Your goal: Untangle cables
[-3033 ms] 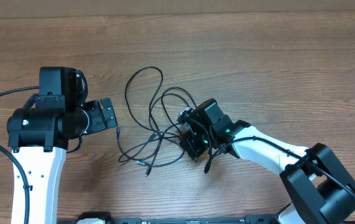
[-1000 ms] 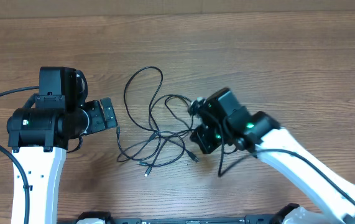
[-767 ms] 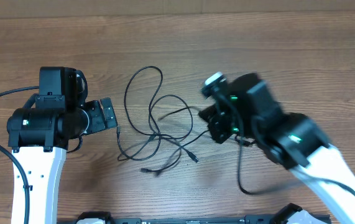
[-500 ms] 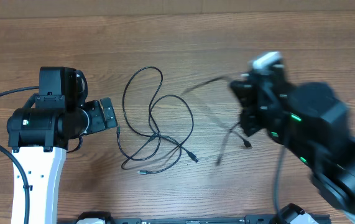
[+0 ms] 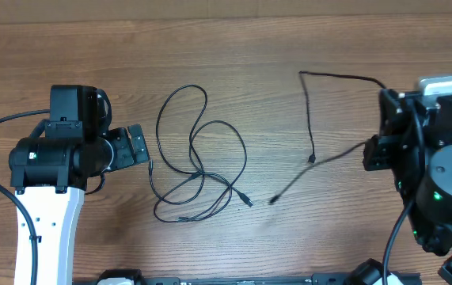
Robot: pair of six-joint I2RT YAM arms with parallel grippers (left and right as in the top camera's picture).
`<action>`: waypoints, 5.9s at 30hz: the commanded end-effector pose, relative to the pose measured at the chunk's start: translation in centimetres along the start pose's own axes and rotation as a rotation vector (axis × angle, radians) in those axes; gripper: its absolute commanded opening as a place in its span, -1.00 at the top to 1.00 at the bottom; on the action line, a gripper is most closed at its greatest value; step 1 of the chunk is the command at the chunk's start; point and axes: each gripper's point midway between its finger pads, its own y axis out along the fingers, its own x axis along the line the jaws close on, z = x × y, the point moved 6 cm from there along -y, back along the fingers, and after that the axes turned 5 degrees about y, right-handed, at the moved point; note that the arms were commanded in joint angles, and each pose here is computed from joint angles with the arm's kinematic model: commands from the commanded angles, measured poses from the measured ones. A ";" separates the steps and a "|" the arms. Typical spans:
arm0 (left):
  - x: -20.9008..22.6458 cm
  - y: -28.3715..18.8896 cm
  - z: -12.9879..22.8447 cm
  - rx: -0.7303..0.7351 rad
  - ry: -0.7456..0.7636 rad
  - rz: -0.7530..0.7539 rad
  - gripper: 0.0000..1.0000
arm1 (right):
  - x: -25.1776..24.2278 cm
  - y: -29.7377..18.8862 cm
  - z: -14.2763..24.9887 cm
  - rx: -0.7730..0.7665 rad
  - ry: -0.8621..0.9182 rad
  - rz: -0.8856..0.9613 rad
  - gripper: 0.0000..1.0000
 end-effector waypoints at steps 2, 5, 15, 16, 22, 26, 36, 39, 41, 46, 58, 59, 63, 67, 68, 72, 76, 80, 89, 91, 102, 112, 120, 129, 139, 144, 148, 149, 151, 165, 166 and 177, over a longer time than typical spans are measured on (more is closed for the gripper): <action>0.0 0.1 -0.1 0.001 0.014 0.004 -1.00 | -2.6 -0.7 -0.3 -0.041 0.149 0.200 0.92; 0.0 0.1 -0.1 0.002 0.014 0.003 -0.99 | -3.8 -0.9 0.2 -0.033 0.191 0.289 0.92; 0.0 0.1 -0.1 0.002 0.014 0.003 -0.99 | -8.2 -1.5 1.2 -0.011 0.205 0.563 0.92; 0.0 0.1 -0.1 0.002 0.014 0.003 -0.99 | -8.7 -1.5 1.2 -0.011 0.212 0.591 0.92; 0.0 0.1 -0.1 0.002 0.014 0.003 -1.00 | -11.7 -2.4 1.4 -0.025 0.273 0.766 0.92; 0.0 0.1 -0.1 0.002 0.014 0.003 -1.00 | -13.6 -3.0 1.6 -0.050 0.348 0.878 0.92; 0.0 0.1 -0.1 0.002 0.014 0.003 -0.99 | -17.4 -1.4 3.7 -0.015 0.432 1.091 0.92; 0.0 0.1 -0.1 0.002 0.014 0.003 -1.00 | -18.8 0.1 4.8 0.025 0.450 1.132 0.92; 0.0 0.1 -0.1 0.002 0.014 0.003 -0.99 | -19.9 0.7 5.7 0.033 0.495 1.190 0.92; 0.0 0.1 -0.1 0.002 0.014 0.003 -0.99 | -23.6 2.6 8.3 0.087 0.635 1.317 0.92; 0.0 0.1 -0.1 0.002 0.014 0.003 -0.99 | -33.2 3.3 16.6 0.239 1.064 1.505 0.92; 0.0 0.1 -0.1 0.002 0.014 0.003 -0.99 | -33.8 3.1 17.3 0.251 1.095 1.509 0.92; 0.0 0.1 -0.1 0.001 0.014 0.004 -0.99 | -36.0 2.5 19.4 0.265 1.238 1.474 0.92; 0.0 0.1 -0.1 0.002 0.014 0.003 -0.99 | -37.8 1.5 20.2 0.214 1.360 1.416 0.92; 0.0 0.1 -0.1 0.002 0.014 0.003 -0.99 | -38.2 1.2 20.2 0.193 1.386 1.399 0.92; 0.0 0.1 -0.1 0.002 0.015 0.003 -0.99 | -39.8 -0.5 20.3 0.104 1.470 1.351 0.92; 0.0 0.1 -0.1 0.002 0.014 0.003 -0.99 | -40.7 -2.2 20.6 0.045 1.527 1.347 0.92; 0.0 0.1 -0.1 0.002 0.014 0.003 -0.99 | -41.5 -3.3 20.6 -0.019 1.552 1.358 0.92; 0.0 0.1 -0.1 0.002 0.014 0.003 -0.99 | -43.2 -3.8 19.2 -0.142 1.485 1.348 0.93; 0.0 0.1 -0.1 0.002 0.014 0.003 -1.00 | -43.8 -3.9 18.6 -0.173 1.445 1.337 0.93; 0.0 0.1 -0.1 0.002 0.014 0.003 -1.00 | -44.3 -3.9 18.1 -0.169 1.366 1.320 0.93; 0.0 0.1 -0.1 0.002 0.014 0.003 -0.99 | -42.9 -3.7 20.2 -0.035 1.420 1.339 0.93; 0.0 0.1 -0.1 0.002 0.014 0.003 -0.99 | -41.0 -2.9 25.1 0.121 1.488 1.355 0.93; 0.0 0.1 -0.1 0.002 0.014 0.003 -1.00 | -38.7 -2.2 28.8 0.251 1.573 1.332 0.92; 0.0 0.1 -0.1 0.002 0.014 0.003 -0.99 | -36.5 -2.0 31.7 0.374 1.638 1.337 0.75; 0.0 0.1 -0.1 0.002 0.014 0.003 -0.99 | -35.4 -1.9 32.8 0.424 1.668 1.330 0.21; 0.0 0.1 -0.1 0.002 0.014 0.003 -0.99 | -34.9 -2.0 33.1 0.456 1.684 1.330 0.05; 0.0 0.1 -0.1 0.002 0.014 0.003 -1.00 | -34.8 -2.0 33.1 0.458 1.685 1.330 -0.01; 0.0 0.1 -0.1 0.002 0.014 0.003 -0.98 | -34.8 -1.9 33.1 0.461 1.690 1.325 -0.15; 0.0 0.1 -0.1 0.002 0.014 0.003 -0.99 | -34.7 0.6 32.1 0.459 1.635 1.188 -0.73; 0.0 0.1 -0.1 0.002 0.014 0.003 -0.99 | -34.7 1.1 31.9 0.470 1.607 1.170 -0.76; 0.0 0.1 -0.1 0.002 0.014 0.003 -0.99 | -32.4 8.3 29.4 0.573 1.255 0.946 -0.90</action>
